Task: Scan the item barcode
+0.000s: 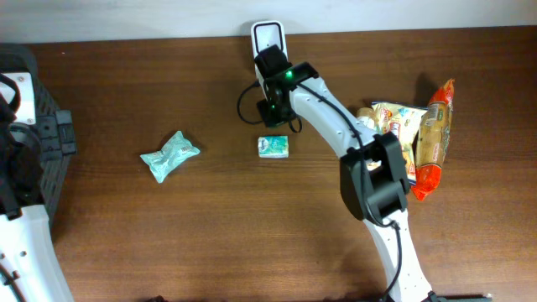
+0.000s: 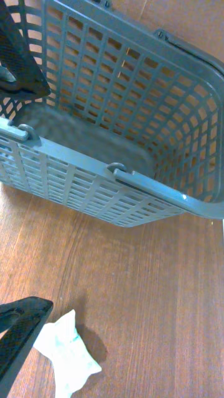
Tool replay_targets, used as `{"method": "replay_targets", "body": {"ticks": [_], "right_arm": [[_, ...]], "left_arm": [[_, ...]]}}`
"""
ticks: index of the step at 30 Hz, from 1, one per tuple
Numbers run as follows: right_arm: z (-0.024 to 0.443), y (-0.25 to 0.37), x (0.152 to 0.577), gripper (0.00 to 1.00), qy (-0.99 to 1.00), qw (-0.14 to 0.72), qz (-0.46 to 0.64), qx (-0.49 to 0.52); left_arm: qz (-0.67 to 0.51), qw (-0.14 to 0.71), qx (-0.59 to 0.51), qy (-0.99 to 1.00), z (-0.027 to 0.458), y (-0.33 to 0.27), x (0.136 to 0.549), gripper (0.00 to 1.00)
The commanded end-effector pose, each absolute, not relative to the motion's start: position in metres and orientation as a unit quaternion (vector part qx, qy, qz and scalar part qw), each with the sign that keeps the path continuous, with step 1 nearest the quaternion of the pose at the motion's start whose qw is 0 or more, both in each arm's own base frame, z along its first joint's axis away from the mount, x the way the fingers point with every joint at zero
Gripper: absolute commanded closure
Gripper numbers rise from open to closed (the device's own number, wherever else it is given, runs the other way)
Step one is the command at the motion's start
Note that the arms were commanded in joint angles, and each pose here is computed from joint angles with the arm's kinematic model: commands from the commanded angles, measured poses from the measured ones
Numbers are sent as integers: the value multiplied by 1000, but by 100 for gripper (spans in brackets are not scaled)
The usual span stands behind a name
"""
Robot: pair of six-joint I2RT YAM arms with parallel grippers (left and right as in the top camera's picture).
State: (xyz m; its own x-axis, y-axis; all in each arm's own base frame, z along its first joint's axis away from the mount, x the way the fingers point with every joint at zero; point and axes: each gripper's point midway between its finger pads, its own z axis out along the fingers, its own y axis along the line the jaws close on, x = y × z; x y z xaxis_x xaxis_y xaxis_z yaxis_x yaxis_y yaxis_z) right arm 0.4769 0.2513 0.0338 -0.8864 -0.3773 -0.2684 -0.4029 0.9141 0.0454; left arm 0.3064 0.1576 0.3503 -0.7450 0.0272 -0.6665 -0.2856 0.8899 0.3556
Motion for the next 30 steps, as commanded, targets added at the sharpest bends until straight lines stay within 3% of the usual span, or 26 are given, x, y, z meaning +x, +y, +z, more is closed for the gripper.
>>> {"method": "replay_targets", "body": {"ticks": [1,5,9,13,15,16,17,20,24,30], "right_arm": [[18,281,460,86,964,91,129,-212],[13,292,404,90,958,1,127,-259],[22,282,373,90,951,-60,132,-273],[97,285,397,89,953,16,155,-262],[124,261,413,81,969,26,159,-187],[124,238,419,71,979,12,155,-133],[116,210,420,68,985,-14,147,-93],[69,181,396,68,986,-92,127,-59],[23,198,373,69,982,-119,129,-71],[20,260,375,73,968,-68,185,-156]], "left_arm": [[224,354,-66,906,353,157,307,1],[224,353,-66,906,353,157,306,1],[224,353,-66,906,353,157,306,1],[224,353,-66,906,353,157,306,1],[224,353,-66,906,353,157,306,1],[224,354,-66,906,353,157,307,1],[224,354,-66,906,353,157,307,1],[224,354,-66,906,353,157,307,1],[224,354,-66,906,353,157,307,1],[224,354,-66,906,353,157,307,1]]}}
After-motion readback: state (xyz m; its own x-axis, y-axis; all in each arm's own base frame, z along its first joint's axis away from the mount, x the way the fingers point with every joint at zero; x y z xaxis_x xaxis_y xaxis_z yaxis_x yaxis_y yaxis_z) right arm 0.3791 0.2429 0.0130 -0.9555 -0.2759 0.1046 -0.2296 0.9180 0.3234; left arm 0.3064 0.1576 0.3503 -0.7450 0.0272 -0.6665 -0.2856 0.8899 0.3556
